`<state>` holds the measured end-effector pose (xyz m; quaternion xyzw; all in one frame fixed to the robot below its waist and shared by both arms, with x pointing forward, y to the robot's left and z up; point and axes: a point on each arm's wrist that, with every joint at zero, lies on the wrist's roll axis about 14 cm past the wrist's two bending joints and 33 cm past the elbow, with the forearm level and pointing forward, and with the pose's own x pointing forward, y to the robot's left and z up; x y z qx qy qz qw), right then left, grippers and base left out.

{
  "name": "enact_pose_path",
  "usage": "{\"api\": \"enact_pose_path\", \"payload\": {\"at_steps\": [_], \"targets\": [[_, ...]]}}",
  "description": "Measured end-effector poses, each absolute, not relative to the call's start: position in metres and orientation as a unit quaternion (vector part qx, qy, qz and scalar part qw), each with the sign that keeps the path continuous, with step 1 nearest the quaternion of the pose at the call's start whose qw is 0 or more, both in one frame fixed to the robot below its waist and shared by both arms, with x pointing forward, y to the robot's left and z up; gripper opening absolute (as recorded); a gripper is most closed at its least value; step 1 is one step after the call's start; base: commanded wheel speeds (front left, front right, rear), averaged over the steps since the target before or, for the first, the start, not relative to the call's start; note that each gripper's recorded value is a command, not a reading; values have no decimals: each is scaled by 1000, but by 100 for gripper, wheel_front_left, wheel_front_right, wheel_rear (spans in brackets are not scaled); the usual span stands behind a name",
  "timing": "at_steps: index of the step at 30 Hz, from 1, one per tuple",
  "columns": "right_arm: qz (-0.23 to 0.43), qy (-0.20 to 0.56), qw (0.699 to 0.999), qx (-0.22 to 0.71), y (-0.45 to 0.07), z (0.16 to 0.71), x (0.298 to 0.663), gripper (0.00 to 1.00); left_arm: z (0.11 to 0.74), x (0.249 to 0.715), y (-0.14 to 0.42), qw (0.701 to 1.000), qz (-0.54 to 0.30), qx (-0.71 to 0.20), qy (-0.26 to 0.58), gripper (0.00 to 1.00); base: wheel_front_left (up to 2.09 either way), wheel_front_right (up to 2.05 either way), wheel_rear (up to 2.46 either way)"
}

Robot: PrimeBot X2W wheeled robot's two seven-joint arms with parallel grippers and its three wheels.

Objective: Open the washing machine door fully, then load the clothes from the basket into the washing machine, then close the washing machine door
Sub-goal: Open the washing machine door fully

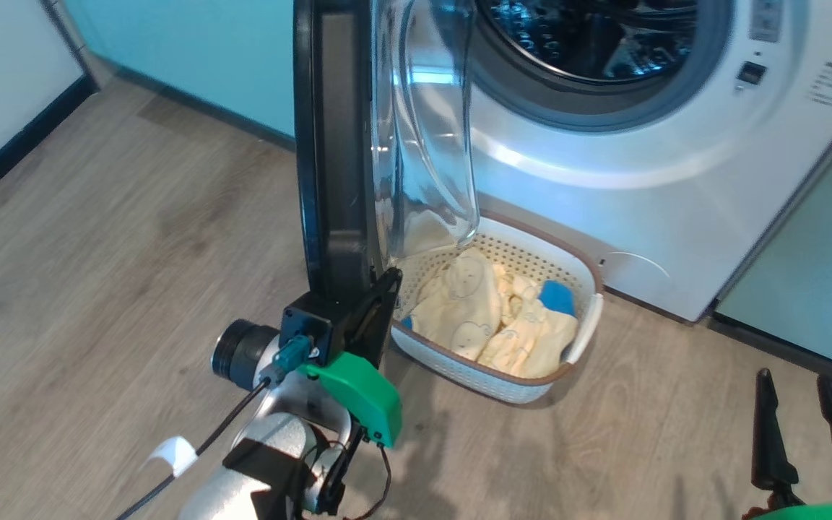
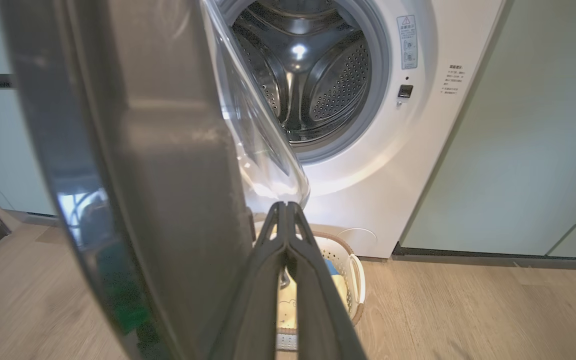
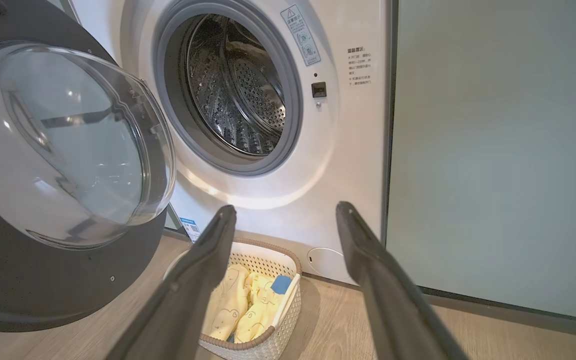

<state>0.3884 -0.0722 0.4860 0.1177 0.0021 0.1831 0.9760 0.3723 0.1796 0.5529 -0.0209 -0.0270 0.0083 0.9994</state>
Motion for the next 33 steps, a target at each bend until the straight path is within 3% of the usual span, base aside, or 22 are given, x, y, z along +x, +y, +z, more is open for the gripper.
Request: {"api": "enact_pose_path", "payload": {"at_steps": [13, 33], "targets": [[215, 12, 969, 121, -48, 480, 395, 100, 547, 345, 249, 992, 124, -9, -34, 0, 0, 0, 0], [210, 10, 971, 115, -53, 481, 394, 100, 532, 321, 325, 974, 221, 30, -37, 0, 0, 0, 0]]}}
